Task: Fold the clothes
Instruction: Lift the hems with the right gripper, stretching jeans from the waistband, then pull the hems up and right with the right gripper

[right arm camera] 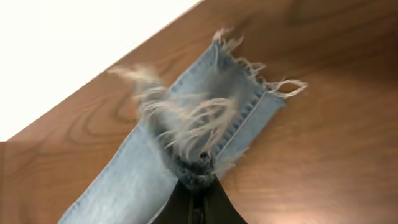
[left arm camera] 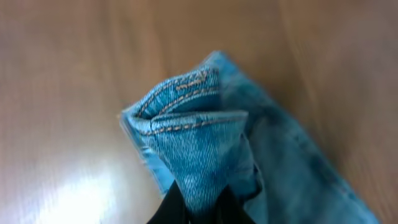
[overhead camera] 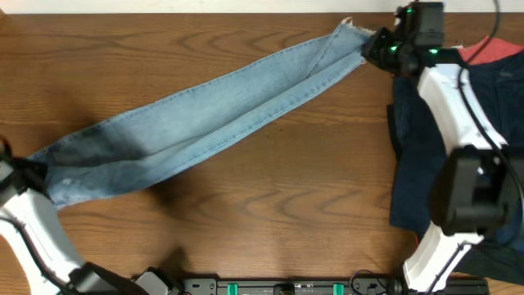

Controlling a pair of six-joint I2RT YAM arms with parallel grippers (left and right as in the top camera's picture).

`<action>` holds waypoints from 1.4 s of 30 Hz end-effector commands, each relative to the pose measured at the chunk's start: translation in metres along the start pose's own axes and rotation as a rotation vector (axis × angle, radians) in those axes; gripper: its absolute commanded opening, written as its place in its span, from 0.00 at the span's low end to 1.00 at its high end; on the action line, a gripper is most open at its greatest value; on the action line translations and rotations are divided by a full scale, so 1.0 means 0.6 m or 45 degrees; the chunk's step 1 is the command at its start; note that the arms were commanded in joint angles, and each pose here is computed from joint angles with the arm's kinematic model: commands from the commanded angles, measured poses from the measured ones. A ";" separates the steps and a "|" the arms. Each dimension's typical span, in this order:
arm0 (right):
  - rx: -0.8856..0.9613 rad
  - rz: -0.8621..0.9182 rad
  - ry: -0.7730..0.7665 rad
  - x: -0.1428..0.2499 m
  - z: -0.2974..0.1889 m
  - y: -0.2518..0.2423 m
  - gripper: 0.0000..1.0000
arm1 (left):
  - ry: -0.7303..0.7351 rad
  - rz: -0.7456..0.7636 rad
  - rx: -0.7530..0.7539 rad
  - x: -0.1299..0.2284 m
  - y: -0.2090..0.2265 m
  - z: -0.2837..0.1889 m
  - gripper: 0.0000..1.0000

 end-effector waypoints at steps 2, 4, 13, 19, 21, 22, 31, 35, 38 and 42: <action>-0.032 -0.045 0.041 0.005 0.006 0.010 0.02 | -0.011 0.019 -0.031 0.001 -0.012 0.010 0.06; 0.021 -0.091 0.069 0.003 -0.015 0.009 0.02 | -0.022 0.028 -0.052 0.000 -0.009 0.009 0.06; 0.389 -0.190 0.401 0.016 -0.153 0.022 0.01 | -0.081 0.095 -0.056 -0.011 0.008 -0.039 0.06; 0.438 -0.184 0.456 0.021 -0.163 0.020 0.02 | -0.150 0.137 -0.062 -0.020 0.013 -0.066 0.06; 0.442 -0.179 0.469 0.021 -0.148 0.014 0.01 | -0.151 0.142 -0.062 -0.020 0.013 -0.066 0.06; 0.441 -0.173 0.483 0.022 -0.136 0.009 0.01 | -0.148 0.143 -0.062 -0.019 0.013 -0.066 0.06; 0.376 -0.047 0.640 0.044 -0.020 -0.042 0.01 | -0.120 0.104 -0.052 -0.017 0.008 -0.048 0.06; 0.391 -0.127 0.661 0.045 -0.032 -0.036 0.02 | -0.100 0.107 -0.031 -0.015 0.006 -0.049 0.06; 0.368 -0.251 0.642 0.030 -0.063 -0.002 0.02 | -0.058 0.111 0.013 -0.011 0.001 -0.051 0.06; 0.332 -0.391 0.535 0.003 -0.118 0.066 0.01 | -0.032 0.114 0.039 -0.011 -0.001 -0.061 0.06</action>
Point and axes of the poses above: each gripper's point midway between its finger pads, its own z axis out along the fingers, its own y axis along the line the jaws close on, x = y × z, the point moved 9 cm from there along -z, back along the fingers, and after that the axes turned 4 degrees about -z, right-handed, at the moved point
